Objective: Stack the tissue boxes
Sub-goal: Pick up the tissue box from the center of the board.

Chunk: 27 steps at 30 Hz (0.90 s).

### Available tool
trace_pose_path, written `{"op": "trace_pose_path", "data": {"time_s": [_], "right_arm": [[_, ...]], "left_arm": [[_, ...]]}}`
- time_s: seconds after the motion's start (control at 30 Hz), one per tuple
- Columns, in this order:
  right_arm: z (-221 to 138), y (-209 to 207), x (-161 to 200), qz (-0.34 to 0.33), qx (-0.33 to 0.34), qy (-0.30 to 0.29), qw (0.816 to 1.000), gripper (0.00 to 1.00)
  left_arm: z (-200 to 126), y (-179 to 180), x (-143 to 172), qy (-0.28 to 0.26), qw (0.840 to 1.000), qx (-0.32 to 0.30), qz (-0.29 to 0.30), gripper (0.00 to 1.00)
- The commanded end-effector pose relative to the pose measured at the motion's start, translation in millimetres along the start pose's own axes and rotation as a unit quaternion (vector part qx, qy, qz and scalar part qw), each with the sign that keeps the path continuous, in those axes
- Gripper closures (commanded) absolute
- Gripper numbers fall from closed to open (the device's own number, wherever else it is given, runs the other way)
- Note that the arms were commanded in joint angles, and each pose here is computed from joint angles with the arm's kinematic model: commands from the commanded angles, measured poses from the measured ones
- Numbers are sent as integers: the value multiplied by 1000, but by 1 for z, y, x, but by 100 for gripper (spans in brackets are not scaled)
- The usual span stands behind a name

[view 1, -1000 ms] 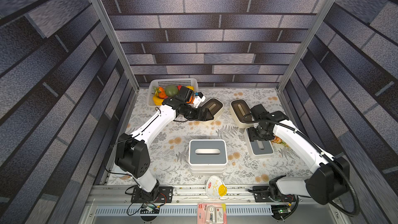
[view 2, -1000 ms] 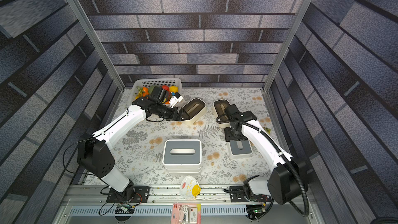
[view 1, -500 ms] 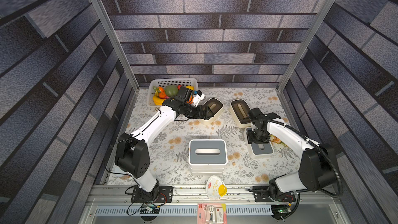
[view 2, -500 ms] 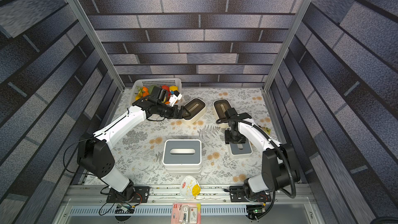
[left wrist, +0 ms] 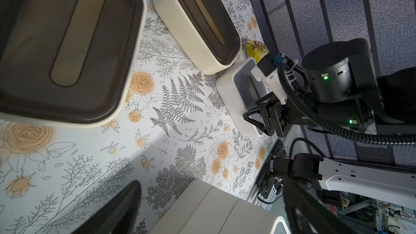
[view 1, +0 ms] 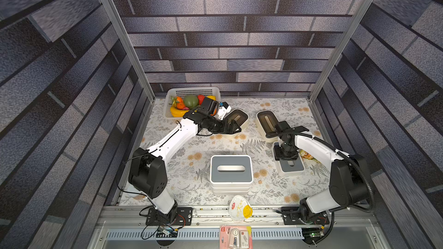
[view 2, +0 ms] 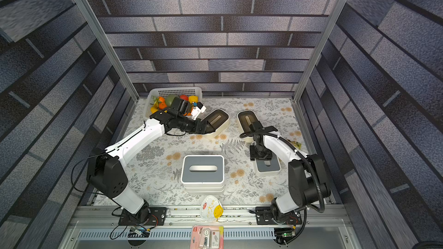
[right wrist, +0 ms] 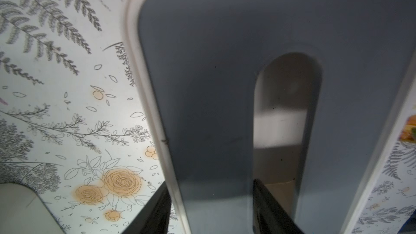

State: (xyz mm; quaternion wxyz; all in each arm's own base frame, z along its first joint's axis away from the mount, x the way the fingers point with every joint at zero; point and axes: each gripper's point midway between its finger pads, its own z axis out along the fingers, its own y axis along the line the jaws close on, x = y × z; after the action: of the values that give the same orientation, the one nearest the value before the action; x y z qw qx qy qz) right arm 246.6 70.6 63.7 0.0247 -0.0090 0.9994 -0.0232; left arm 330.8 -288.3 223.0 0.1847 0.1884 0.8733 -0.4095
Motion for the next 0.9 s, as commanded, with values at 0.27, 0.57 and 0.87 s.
{"op": "trace_pose_path", "data": {"time_s": [0.27,0.57,0.87], "right_arm": [[6,-6,5,5,4,7,1000,47],[-11,-2,7,4,-17,-13,1000,53],[-35,12,5,-10,-69,-45,997,56]], "left_arm": [[0,-2,0,-1,1000,1,5,0],[-10,-11,-3,-15,1000,5,13,0],[-22,-1,-8,-32,999,-30,25,0]]}}
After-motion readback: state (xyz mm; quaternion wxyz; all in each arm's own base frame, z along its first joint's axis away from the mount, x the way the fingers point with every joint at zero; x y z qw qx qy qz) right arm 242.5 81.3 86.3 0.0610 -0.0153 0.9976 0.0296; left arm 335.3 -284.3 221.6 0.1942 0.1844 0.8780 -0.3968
